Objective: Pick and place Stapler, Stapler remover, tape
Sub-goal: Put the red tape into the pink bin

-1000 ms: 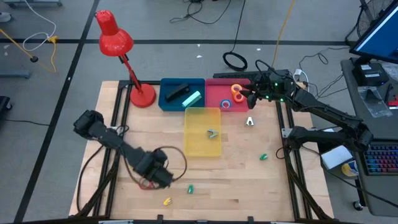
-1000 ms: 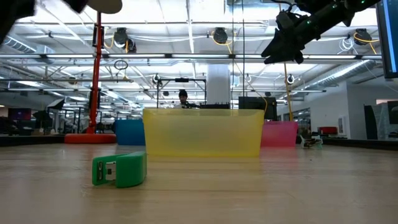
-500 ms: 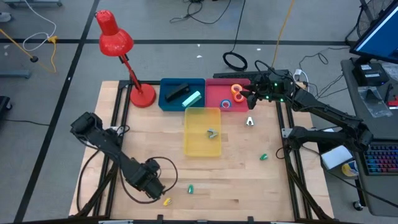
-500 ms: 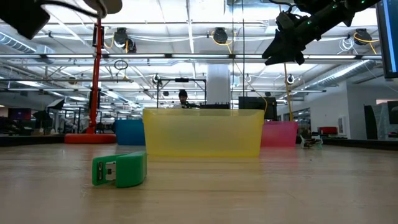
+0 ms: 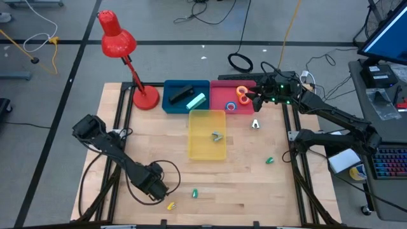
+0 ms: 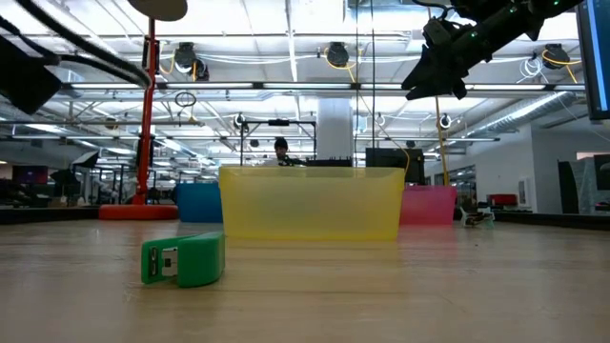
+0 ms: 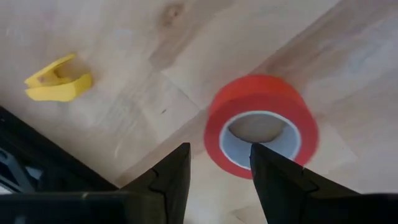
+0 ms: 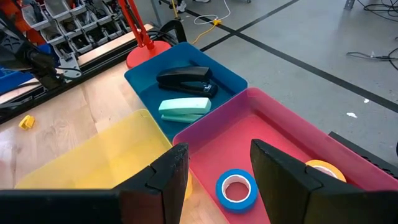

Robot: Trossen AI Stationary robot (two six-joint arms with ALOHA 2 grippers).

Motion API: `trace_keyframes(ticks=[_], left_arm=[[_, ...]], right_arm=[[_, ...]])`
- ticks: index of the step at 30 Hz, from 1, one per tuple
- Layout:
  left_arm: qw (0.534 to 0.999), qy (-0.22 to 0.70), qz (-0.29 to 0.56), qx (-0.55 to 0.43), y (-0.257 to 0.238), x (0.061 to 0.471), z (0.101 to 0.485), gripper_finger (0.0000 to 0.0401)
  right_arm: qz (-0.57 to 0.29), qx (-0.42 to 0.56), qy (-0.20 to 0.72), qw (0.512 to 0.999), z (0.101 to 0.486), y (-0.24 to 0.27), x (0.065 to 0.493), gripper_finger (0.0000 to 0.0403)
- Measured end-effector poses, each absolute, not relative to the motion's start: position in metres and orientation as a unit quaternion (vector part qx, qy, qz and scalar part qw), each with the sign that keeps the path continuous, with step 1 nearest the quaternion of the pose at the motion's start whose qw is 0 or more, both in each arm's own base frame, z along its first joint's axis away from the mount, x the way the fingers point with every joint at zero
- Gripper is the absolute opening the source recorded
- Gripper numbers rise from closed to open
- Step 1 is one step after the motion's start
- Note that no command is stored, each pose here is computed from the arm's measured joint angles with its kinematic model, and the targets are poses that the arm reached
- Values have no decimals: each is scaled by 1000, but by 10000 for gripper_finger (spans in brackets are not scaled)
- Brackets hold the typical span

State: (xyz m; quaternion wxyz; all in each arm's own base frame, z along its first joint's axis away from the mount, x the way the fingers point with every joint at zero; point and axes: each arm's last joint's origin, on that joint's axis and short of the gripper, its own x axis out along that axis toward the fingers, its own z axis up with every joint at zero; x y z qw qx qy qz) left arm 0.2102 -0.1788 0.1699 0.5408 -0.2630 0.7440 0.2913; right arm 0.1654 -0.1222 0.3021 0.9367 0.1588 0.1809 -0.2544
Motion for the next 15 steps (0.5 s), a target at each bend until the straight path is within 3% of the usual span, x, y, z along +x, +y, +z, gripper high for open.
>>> trace_keyframes(ticks=[15], left_arm=[[547,736,242,-318,-174,204,131,158]], right_arm=[[-254,159,181,937,302,-122,165,164]])
